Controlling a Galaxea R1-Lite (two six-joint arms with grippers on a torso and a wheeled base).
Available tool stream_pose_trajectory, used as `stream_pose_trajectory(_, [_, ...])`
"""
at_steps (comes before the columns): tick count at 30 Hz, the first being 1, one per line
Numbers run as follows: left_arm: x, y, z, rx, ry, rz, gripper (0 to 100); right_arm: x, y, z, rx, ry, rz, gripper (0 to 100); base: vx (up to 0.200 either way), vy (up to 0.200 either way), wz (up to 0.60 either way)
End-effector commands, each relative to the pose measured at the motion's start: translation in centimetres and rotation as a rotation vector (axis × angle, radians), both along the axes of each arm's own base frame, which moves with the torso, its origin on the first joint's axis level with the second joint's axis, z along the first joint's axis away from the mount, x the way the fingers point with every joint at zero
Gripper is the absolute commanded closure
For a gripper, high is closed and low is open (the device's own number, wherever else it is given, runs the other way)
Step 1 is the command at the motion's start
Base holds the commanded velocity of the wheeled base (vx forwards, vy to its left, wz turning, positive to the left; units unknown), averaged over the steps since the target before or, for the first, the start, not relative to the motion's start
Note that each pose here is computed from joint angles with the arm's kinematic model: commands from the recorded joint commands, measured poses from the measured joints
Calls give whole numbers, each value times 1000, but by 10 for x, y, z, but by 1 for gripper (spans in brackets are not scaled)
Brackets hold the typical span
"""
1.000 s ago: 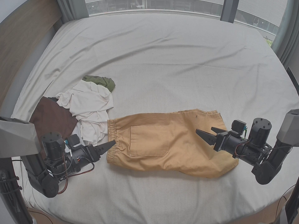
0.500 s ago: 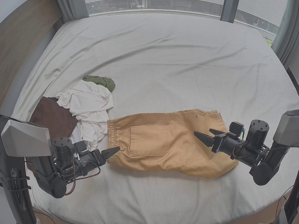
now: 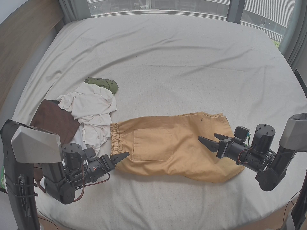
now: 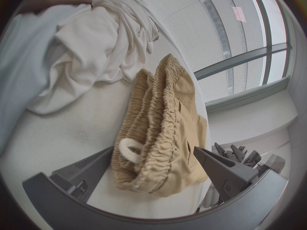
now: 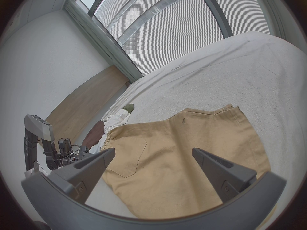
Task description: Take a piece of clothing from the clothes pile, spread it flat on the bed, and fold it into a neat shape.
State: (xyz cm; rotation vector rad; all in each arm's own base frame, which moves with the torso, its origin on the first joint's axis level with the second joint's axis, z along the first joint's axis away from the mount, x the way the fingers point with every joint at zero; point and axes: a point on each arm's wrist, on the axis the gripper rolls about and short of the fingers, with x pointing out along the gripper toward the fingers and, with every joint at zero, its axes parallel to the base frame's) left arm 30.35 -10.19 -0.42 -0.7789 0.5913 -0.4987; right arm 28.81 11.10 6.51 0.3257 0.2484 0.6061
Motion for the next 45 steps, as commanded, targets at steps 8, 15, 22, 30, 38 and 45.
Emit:
stream_pose_trajectory(8, [24,-9,7,-118,-11,31,0,-1,0,0,-1,2,2,0,0,0,0])
stream_pose_trajectory(15, [36,-13,7,-175,-9,75,0,-1,0,-1,-2,1,2,0,0,0,0])
stream_pose_trajectory(22, [40,-14,-1,-177,5,96,100,-1,0,0,-1,-1,2,0,0,0,0])
stream_pose_trajectory(30, [38,-11,2,-179,5,107,100,-2,2,-1,-1,-1,7,0,0,0,0])
stream_pose_trajectory(38, [16,1,35,-184,-22,118,100,-3,2,-5,-6,13,10,0,0,0,0])
stream_pose_trajectory(45, [6,25,49,-166,-27,157,100,-2,3,-11,-14,33,8,0,0,0,0])
